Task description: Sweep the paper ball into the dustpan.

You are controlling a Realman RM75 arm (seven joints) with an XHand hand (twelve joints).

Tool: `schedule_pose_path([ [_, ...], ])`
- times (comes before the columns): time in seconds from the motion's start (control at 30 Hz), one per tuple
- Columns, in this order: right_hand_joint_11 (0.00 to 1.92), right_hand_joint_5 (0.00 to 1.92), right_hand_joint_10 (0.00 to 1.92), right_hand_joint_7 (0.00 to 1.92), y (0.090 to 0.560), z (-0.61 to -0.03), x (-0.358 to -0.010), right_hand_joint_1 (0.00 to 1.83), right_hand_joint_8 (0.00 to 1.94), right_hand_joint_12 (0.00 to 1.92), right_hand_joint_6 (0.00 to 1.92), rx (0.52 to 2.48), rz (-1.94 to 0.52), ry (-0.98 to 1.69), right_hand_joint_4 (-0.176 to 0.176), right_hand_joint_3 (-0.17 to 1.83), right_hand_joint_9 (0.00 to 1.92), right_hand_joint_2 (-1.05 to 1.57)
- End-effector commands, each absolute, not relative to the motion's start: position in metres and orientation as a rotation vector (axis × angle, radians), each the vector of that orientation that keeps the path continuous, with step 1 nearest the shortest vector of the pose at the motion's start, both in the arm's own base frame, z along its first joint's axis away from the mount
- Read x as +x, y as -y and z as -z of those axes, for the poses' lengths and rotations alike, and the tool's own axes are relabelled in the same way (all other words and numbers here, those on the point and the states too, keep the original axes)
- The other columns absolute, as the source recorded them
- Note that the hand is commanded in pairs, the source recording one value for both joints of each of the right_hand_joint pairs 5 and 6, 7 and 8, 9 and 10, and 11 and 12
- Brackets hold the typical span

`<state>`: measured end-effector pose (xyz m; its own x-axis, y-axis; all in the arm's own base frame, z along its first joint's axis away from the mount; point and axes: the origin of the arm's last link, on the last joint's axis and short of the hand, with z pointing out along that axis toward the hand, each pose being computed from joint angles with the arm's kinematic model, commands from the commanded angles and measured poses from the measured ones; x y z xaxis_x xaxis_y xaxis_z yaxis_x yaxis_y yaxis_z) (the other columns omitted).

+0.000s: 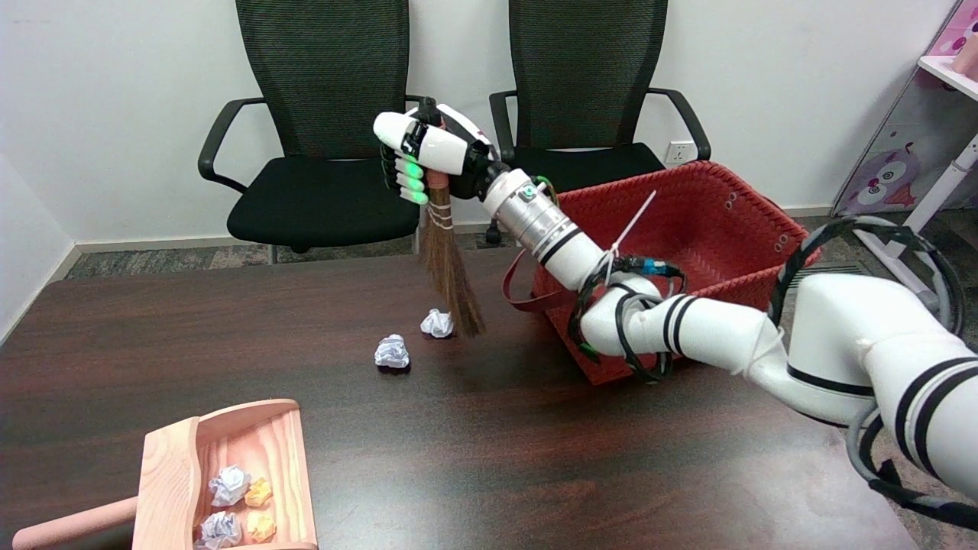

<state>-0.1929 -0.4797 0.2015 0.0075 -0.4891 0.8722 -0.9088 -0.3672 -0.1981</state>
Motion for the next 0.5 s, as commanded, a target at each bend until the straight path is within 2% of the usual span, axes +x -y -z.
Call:
schedule_pose_path([
  [0.03,1.92,1.92,1.92,1.92,0.499,-0.206,-0.204,0.89,1.92,1.92,1.92,1.978,-1.01,1.154,-0.009,1.25,1.92,1.42],
  [0.5,1.92,1.92,1.92,1.92,0.469,-0.153,-0.258,0.91,1.92,1.92,1.92,1.957,-0.813,1.292,-0.001,1.24,1.92,1.44],
])
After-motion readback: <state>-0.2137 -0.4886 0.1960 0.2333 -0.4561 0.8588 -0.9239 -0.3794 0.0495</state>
